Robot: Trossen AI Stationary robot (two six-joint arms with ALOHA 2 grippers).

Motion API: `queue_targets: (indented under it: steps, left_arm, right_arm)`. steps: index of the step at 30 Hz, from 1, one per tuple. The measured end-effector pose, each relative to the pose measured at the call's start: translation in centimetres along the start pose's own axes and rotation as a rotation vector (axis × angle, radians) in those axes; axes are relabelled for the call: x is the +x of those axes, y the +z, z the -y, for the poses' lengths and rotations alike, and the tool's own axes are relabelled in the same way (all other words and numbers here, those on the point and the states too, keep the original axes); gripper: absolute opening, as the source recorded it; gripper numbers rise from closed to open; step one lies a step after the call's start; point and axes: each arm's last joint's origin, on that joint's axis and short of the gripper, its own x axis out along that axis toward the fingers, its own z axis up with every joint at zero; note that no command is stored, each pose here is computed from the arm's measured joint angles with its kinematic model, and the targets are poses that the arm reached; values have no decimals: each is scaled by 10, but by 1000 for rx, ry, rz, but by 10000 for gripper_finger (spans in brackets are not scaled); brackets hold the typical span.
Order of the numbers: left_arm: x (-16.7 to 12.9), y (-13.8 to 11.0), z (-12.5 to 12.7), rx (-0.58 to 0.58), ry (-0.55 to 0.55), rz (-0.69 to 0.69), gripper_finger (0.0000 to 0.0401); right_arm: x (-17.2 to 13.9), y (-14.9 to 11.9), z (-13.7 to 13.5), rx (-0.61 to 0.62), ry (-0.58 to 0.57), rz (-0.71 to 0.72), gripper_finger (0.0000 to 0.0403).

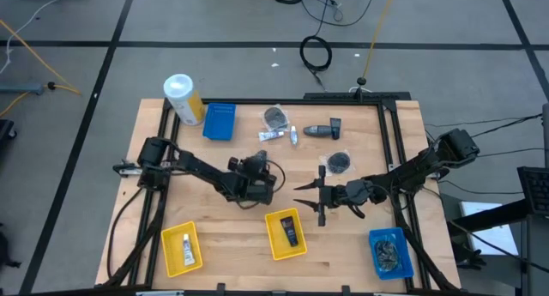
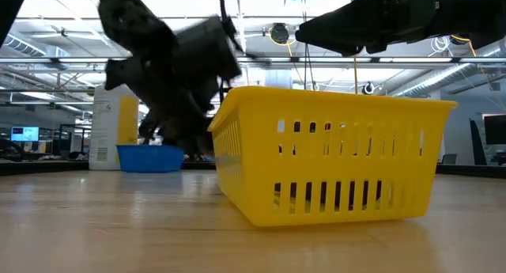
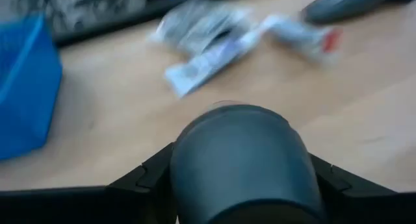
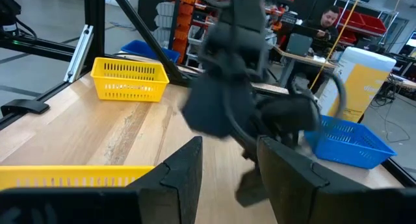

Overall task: Pick & Place Travel size toiletries
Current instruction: Put the black deodorant into the top blue bin

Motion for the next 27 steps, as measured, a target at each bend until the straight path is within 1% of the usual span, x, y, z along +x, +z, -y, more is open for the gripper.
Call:
queue_targets:
  steps: [3, 6, 9, 12, 15, 19, 24, 27]
  left_arm:
    - [-21, 9, 8, 58, -38, 103, 196]
    - [-42, 22, 12, 95, -62, 191, 194]
    - [-61, 39, 9, 89, -70, 245, 210]
    - [-74, 57, 0, 73, -75, 259, 228]
    - [-83, 73, -13, 78, -75, 253, 229]
    - [-90, 91, -33, 115, -91, 203, 215]
    - [-86, 112, -62, 144, -102, 83, 199]
    - [-77, 120, -84, 144, -59, -7, 202]
  right_arm:
    - [0, 0, 0, 0, 0, 0, 139]
    - [0, 0, 0, 0, 0, 0, 139]
    - [0, 0, 0, 0, 0, -1, 139]
    - [0, 0, 0, 0, 1, -2, 139]
    - [0, 0, 0, -1, 0, -2, 139]
    - [0, 0, 0, -1, 1, -4, 139]
    - [0, 0, 0, -1, 1, -4, 139]
    - [0, 0, 0, -1, 1, -4, 139]
